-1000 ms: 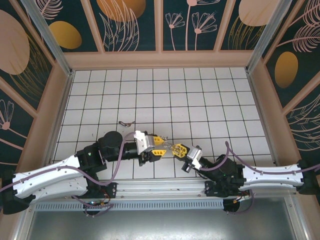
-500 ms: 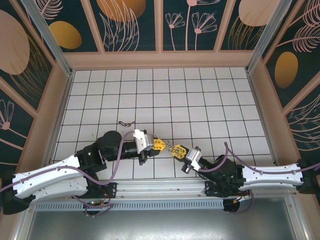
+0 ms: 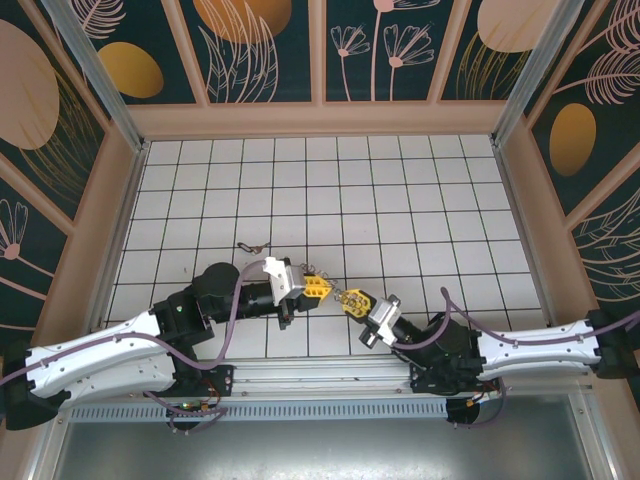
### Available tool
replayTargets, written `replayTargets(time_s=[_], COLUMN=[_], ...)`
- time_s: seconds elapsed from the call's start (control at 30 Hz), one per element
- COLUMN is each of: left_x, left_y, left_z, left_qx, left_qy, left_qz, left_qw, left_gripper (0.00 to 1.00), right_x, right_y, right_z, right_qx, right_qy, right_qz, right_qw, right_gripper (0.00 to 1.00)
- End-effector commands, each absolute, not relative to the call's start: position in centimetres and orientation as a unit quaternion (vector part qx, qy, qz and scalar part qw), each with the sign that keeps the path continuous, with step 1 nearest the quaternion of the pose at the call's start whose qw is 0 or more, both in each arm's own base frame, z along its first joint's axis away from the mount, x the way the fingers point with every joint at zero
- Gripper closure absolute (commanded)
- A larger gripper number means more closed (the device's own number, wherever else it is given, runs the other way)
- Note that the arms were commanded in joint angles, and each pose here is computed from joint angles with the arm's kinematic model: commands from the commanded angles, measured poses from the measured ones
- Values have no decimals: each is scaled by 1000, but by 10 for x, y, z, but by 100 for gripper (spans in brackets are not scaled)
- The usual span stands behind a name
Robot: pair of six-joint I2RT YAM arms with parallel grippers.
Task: Put the keys on the keyring
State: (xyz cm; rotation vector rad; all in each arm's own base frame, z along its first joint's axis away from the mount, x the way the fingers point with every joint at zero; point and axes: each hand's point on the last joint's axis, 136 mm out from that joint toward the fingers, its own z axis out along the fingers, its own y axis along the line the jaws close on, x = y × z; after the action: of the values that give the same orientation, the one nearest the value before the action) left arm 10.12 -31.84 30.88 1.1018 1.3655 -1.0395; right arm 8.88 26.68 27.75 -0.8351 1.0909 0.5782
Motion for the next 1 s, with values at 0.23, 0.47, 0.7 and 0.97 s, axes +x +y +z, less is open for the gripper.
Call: replayTargets(time_s=[0.23, 0.47, 0.7, 0.97], left_x=[106, 110, 110, 109], left_y=[-316, -309, -307, -292], left_z=[334, 335, 335, 340], left_qx=[390, 385, 403, 418], left_qy=[534, 531, 525, 524], left_qz=[-487, -470, -449, -419], left_qw=[570, 590, 601, 613], left_gripper=[100, 100, 100, 100], right_x=[89, 73, 59, 35], right_y=[261, 269, 275, 261], right_z=[294, 289, 275, 305], right_qx=[-344, -373, -397, -393], right_qy=[476, 463, 493, 469], right_qz=[177, 213, 271, 361], right_qw=[790, 775, 726, 703], right_gripper=[100, 83, 77, 67])
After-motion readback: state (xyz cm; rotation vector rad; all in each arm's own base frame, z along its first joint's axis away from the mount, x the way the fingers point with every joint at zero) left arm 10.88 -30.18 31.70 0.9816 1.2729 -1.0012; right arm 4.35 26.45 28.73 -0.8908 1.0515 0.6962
